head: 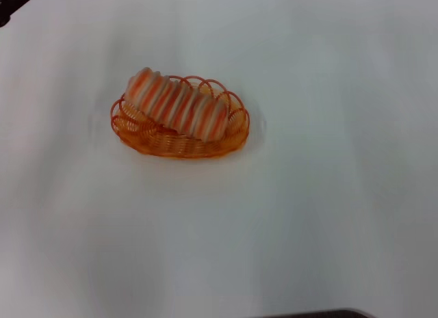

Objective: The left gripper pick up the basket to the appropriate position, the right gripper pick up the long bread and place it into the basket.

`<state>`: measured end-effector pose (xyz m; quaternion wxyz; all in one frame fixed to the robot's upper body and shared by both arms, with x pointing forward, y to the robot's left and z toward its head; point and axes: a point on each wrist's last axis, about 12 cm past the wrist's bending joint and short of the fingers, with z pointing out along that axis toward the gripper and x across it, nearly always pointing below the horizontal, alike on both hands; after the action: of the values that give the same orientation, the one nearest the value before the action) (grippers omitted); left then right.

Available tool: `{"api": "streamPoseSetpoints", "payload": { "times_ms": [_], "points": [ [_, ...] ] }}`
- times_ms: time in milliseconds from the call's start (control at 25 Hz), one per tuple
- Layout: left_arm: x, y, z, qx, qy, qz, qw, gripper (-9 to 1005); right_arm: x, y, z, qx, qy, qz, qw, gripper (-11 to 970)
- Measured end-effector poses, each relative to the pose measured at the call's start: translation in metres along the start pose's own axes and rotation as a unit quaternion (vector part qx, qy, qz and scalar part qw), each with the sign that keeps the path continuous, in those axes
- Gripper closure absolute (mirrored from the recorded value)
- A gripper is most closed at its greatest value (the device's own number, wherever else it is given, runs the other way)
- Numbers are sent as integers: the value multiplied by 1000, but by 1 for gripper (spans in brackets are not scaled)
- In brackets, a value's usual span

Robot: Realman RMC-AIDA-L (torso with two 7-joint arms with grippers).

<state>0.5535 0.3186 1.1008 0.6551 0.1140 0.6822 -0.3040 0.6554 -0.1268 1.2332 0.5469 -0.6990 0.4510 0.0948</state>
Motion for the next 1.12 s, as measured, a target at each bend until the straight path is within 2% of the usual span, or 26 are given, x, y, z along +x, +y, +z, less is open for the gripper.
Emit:
{"api": "streamPoseSetpoints", "payload": {
  "times_ms": [160, 320, 400, 560, 640, 800, 960, 1040, 1120],
  "points": [
    [1, 1, -4, -2, 1, -4, 1000, 86, 16, -10, -29, 99, -41, 124, 986, 226],
    [0, 0, -10, 13, 2, -5, 1000, 86, 34, -8, -57, 197, -97, 247, 944, 227],
    [-1, -1, -12, 25, 5, -1, 1000, 86, 45, 2, -68, 233, -121, 296, 918, 227],
    [-4, -1, -18, 60, 35, 14, 998, 86, 74, 41, -79, 258, -138, 383, 876, 228],
    [-4, -2, -20, 81, 57, 18, 995, 86, 86, 63, -80, 252, -129, 414, 865, 228],
    [-4, -4, -27, 123, 120, 27, 985, 86, 98, 119, -90, 200, -123, 457, 858, 228],
    [-7, -7, -34, 154, 168, 31, 973, 86, 101, 173, -112, 144, -107, 479, 859, 227],
    [-8, -7, -35, 162, 176, 31, 970, 86, 103, 196, -126, 124, -91, 493, 856, 227],
    [-12, -9, -39, 190, 213, 24, 958, 86, 104, 214, -139, 110, -75, 503, 854, 227]
  ]
}}
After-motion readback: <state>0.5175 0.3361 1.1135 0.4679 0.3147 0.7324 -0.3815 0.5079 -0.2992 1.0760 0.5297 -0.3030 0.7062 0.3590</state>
